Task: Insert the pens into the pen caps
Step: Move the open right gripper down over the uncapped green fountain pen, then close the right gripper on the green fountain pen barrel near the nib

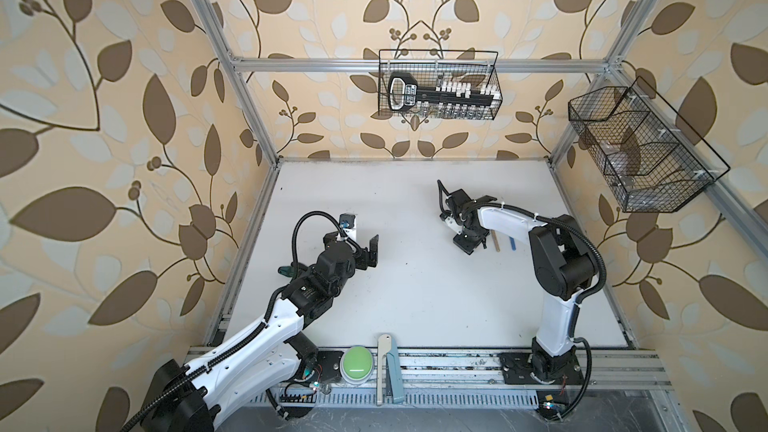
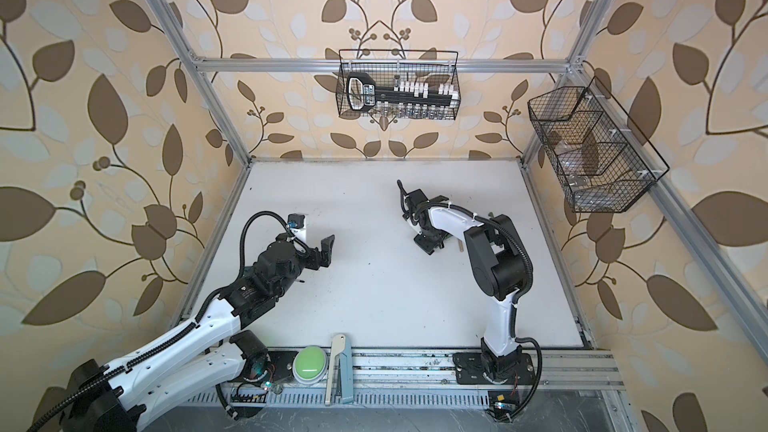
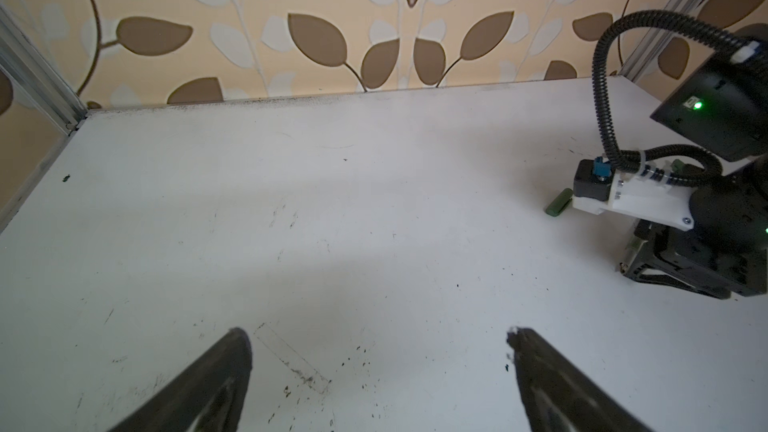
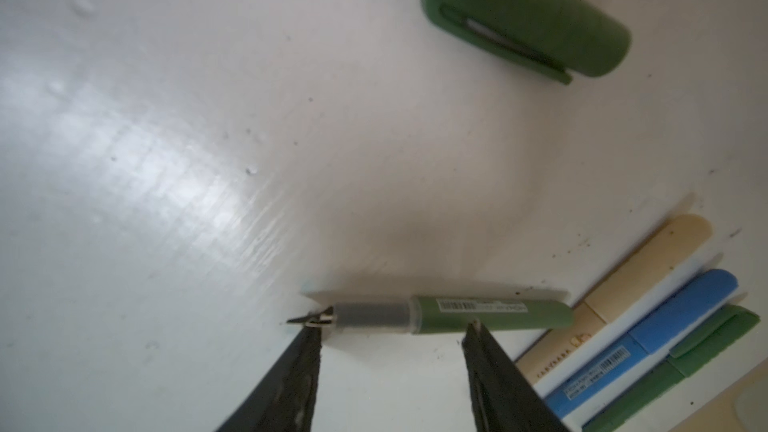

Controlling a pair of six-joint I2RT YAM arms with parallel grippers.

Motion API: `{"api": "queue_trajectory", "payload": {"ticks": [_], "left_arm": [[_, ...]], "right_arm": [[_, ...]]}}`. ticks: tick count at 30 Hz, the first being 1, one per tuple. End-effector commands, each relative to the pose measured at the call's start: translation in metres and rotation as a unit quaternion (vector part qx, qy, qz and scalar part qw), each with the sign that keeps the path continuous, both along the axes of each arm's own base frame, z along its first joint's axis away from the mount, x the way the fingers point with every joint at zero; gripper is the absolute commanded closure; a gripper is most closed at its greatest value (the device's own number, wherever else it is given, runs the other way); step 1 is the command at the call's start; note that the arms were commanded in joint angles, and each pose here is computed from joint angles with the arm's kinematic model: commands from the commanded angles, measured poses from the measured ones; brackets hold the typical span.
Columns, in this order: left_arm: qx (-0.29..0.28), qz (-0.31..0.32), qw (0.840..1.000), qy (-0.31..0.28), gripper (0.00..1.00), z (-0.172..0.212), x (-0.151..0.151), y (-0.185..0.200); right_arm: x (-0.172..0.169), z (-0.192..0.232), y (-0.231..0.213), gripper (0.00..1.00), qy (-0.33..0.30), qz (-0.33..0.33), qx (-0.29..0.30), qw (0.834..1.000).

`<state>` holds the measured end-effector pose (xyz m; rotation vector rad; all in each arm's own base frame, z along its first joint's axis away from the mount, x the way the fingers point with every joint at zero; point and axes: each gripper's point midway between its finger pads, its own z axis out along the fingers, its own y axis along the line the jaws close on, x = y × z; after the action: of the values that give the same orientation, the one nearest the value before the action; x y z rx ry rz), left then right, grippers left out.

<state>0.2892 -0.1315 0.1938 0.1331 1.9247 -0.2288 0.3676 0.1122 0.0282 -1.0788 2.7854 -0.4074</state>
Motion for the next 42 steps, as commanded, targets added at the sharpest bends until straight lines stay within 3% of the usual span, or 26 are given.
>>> {"api": "queue_trajectory", "payload": {"ticks": [1, 7, 16, 20, 31, 42], "left_arm": [[-0.002, 0.015, 1.0, -0.023, 0.01, 0.019, 0.007, 0.004], [0.002, 0.015, 1.0, -0.02, 0.01, 0.017, 0.007, 0.004], [0.004, 0.013, 1.0, -0.016, 0.01, 0.015, 0.009, 0.003], [0.003, 0.012, 1.0, -0.016, 0.01, 0.016, 0.009, 0.002], [0.004, 0.009, 1.0, -0.013, 0.01, 0.015, 0.009, 0.0], [0.001, 0.006, 1.0, -0.013, 0.01, 0.016, 0.008, 0.0]], "right_arm": [[0.014, 0.002, 0.009, 0.43, -0.005, 0.014, 0.021, 1.0], [0.025, 0.001, 0.011, 0.45, 0.0, 0.013, 0.039, 0.999], [0.026, -0.003, 0.01, 0.6, 0.038, -0.036, 0.115, 0.992], [0.023, -0.008, 0.006, 0.63, 0.043, -0.051, 0.107, 0.992], [0.027, -0.009, 0.015, 0.56, 0.023, -0.114, 0.112, 0.987], [0.024, -0.011, 0.006, 0.61, 0.022, -0.205, 0.129, 0.97]]}}
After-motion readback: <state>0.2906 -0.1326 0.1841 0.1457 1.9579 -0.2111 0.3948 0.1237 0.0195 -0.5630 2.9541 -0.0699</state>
